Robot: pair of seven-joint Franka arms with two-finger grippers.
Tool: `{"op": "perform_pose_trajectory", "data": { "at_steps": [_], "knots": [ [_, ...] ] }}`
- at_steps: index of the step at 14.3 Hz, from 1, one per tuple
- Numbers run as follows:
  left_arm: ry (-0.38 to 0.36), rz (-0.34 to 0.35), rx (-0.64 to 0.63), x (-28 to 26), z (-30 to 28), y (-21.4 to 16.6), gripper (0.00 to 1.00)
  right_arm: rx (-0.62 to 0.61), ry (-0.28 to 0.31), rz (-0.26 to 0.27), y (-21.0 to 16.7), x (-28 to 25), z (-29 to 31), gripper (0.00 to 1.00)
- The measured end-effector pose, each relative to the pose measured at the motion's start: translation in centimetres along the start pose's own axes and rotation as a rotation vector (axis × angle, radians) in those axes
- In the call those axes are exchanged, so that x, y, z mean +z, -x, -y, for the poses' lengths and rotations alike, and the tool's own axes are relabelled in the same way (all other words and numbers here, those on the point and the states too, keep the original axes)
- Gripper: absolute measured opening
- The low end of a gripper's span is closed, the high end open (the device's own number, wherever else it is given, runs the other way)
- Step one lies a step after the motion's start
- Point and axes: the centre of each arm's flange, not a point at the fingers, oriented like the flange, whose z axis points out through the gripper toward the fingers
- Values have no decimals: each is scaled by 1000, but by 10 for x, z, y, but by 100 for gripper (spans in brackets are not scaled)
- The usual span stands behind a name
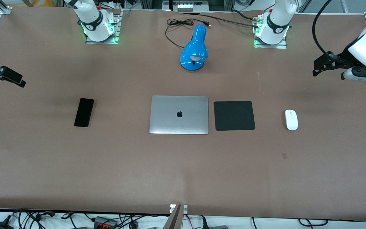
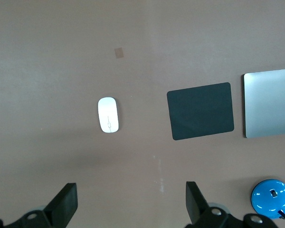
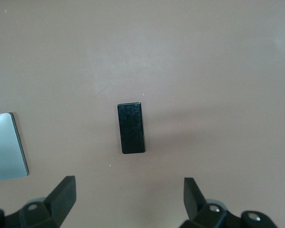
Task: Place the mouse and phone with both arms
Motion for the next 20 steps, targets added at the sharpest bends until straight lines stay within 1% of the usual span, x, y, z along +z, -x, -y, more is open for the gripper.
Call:
{"op": "perform_pose_trajectory", "data": {
  "at_steps": [7,9,11,13,15,17,20],
  "knots": [
    [0,1,0,0,0,0,100,3,0,0,0,-4,-1,100],
    [0,1,0,0,0,0,100,2,0,9,-2,1,-1,100],
    [0,1,0,0,0,0,100,-3,1,29,-6,11,2,100],
    [1,19,-1,5,1,-1,100,-9,2,63,-12,29,5,100],
    [5,75,-8,21,5,-5,100,-10,3,113,-23,60,6,100],
    [11,155,-18,36,11,-4,100,-12,2,173,-40,109,8,100],
    [20,236,-33,69,21,-16,100,-23,3,260,-58,190,15,100]
  ]
}}
